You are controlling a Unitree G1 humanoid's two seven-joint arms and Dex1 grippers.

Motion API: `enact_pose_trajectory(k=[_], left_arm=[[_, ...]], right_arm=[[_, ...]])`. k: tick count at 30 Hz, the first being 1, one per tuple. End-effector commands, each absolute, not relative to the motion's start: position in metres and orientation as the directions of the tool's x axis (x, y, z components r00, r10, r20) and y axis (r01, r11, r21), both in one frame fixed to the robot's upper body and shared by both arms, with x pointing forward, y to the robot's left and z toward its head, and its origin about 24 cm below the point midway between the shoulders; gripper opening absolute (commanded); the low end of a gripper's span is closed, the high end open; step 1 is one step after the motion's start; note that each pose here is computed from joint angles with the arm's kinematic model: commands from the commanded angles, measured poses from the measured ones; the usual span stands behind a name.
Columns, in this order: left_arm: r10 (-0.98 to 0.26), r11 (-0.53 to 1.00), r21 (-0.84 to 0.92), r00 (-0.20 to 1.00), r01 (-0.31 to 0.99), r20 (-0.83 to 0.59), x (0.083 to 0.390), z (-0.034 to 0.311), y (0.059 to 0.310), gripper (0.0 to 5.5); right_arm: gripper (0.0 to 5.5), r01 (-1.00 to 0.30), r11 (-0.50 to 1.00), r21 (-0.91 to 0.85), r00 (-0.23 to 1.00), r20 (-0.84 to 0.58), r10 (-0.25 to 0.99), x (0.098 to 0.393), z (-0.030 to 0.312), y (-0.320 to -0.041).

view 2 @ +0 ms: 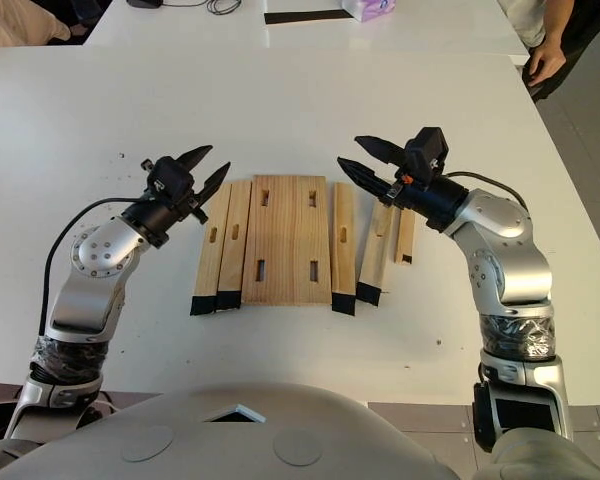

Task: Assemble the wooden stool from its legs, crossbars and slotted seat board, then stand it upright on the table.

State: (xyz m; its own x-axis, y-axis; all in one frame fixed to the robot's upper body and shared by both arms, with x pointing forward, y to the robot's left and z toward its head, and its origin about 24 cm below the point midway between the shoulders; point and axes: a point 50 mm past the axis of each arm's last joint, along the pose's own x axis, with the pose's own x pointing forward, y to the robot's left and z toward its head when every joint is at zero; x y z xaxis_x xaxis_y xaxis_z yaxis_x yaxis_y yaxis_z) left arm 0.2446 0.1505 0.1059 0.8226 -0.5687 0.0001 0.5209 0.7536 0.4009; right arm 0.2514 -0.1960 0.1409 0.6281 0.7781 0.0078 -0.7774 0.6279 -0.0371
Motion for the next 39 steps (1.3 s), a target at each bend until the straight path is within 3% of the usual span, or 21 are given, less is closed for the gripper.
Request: enact_pose_trajectory(k=[1, 6, 10, 13, 21, 29, 39], left_arm=[[-0.534, 0.780, 0.393, 0.845, 0.487, 0.013, 0.240, 0.105, 0.152, 1.84], [-0.484, 0.811, 0.387, 0.875, 0.439, 0.019, 0.234, 0.102, 0.159, 1.84], [-0.405, 0.861, 0.344, 0.914, 0.374, 0.020, 0.234, 0.100, 0.170, 1.84], [-0.361, 0.883, 0.330, 0.932, 0.333, 0.025, 0.236, 0.101, 0.176, 1.84], [-0.308, 0.912, 0.297, 0.950, 0.283, 0.040, 0.236, 0.095, 0.172, 1.84], [-0.247, 0.938, 0.263, 0.968, 0.227, 0.046, 0.228, 0.085, 0.167, 1.84], [-0.210, 0.947, 0.256, 0.977, 0.193, 0.039, 0.220, 0.080, 0.168, 1.84]], right_arm=[[2.26, -0.808, 0.584, -0.082, 0.569, 0.155, 0.808, 0.238, 0.199, -0.185], [2.26, -0.877, 0.481, -0.023, 0.481, -0.029, 0.876, 0.198, 0.189, -0.183], [2.26, -0.886, 0.464, 0.005, 0.448, -0.249, 0.858, 0.174, 0.144, -0.191], [2.26, -0.880, 0.475, -0.001, 0.448, -0.337, 0.828, 0.163, 0.112, -0.193], [2.26, -0.859, 0.498, -0.120, 0.501, -0.399, 0.768, 0.183, 0.072, -0.207], [2.26, -0.895, 0.432, -0.111, 0.420, -0.539, 0.730, 0.187, 0.046, -0.239], [2.26, -0.927, 0.300, -0.224, 0.373, -0.624, 0.686, 0.191, 0.048, -0.265]])
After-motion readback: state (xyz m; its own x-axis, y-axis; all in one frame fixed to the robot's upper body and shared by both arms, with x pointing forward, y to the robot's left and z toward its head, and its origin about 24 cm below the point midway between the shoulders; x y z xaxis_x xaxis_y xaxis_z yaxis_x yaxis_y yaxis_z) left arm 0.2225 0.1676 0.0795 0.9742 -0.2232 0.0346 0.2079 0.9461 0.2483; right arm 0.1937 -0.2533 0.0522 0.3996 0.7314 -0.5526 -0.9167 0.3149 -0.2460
